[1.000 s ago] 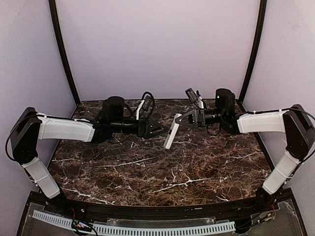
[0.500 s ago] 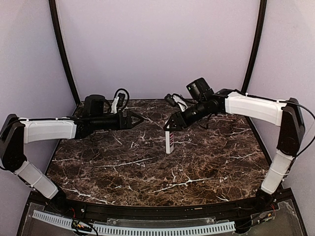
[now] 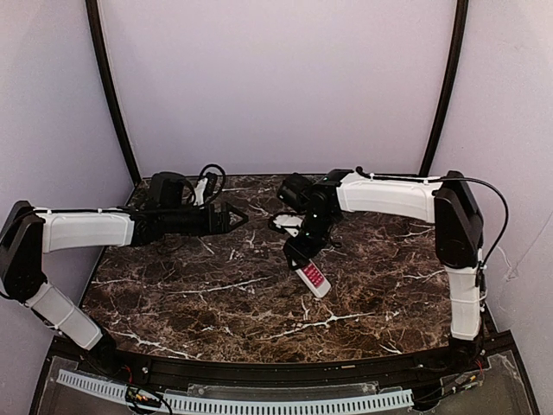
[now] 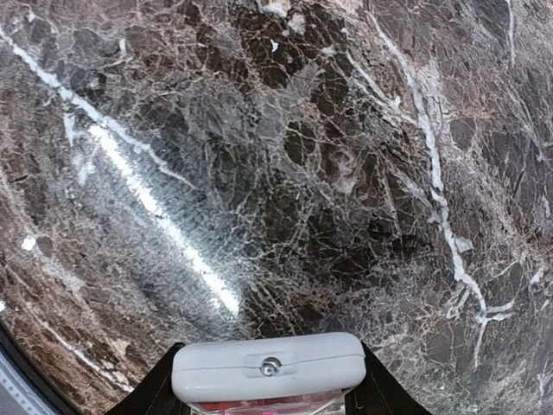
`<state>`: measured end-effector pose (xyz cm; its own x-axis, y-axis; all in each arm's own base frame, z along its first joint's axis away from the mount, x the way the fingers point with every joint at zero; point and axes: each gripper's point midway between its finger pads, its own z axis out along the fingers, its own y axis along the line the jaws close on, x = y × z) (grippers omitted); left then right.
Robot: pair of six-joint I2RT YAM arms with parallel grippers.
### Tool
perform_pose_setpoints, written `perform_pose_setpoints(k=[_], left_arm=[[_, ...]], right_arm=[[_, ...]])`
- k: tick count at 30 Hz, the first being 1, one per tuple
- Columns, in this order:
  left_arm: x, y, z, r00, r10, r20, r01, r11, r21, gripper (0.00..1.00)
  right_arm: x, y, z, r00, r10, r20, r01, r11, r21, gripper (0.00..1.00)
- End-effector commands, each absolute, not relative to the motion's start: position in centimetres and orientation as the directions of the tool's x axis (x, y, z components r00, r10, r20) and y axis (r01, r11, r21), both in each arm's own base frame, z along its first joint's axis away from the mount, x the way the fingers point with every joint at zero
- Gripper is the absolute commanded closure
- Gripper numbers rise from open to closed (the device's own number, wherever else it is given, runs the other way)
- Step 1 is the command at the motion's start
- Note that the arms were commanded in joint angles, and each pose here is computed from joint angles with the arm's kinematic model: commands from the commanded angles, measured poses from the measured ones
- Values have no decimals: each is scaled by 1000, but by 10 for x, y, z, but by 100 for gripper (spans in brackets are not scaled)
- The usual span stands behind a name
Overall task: Load the batteries into the remote control
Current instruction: Place the remote control at the center of the board.
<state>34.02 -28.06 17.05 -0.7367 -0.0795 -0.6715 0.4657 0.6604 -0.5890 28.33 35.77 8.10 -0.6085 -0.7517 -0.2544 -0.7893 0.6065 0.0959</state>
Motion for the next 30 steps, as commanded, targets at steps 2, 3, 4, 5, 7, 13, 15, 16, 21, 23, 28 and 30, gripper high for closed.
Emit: perform_pose_setpoints(k=[2, 3, 4, 5, 7, 13, 15, 16, 21, 23, 28, 30], left_arm=[[335, -274, 158, -747, -57, -662, 454, 683, -572, 1], [334, -274, 157, -748, -56, -662, 453, 685, -570, 1], [335, -273, 156, -746, -55, -664, 454, 687, -567, 1], [335, -272, 155, -745, -55, -665, 454, 689, -565, 1], [335, -272, 153, -745, -50, -665, 453, 694, -560, 1], [336, -268, 149, -742, -39, -669, 452, 707, -543, 1], [336, -267, 148, -741, -39, -670, 450, 711, -539, 1], [337, -266, 148, -741, -39, -670, 449, 714, -538, 1], [339, -264, 148, -736, -35, -676, 449, 722, -527, 1], [339, -264, 148, -735, -31, -677, 453, 721, -525, 1], [340, -263, 153, -728, -35, -685, 454, 724, -520, 1], [340, -264, 153, -731, -34, -681, 451, 724, -521, 1]], right_arm=[[284, 334, 35, -592, -803, -66, -803, 595, -41, 96], [283, 336, 29, -590, -805, -57, -806, 592, -27, 95], [282, 339, 24, -589, -806, -56, -807, 590, -11, 94], [281, 341, 19, -588, -807, -49, -808, 589, 2, 93], [282, 345, 15, -587, -808, -49, -809, 587, 12, 90], [280, 354, 2, -583, -811, -42, -812, 581, 50, 78], [278, 355, -1, -584, -811, -37, -811, 581, 64, 67], [277, 355, -3, -583, -812, -35, -812, 579, 73, 63], [276, 359, 3, -578, -814, -57, -815, 573, 87, 41], [278, 364, 8, -578, -812, -82, -815, 570, 103, 33], [286, 373, 28, -588, -792, -165, -808, 569, 151, 2], [293, 373, 39, -596, -775, -211, -803, 572, 166, 2]])
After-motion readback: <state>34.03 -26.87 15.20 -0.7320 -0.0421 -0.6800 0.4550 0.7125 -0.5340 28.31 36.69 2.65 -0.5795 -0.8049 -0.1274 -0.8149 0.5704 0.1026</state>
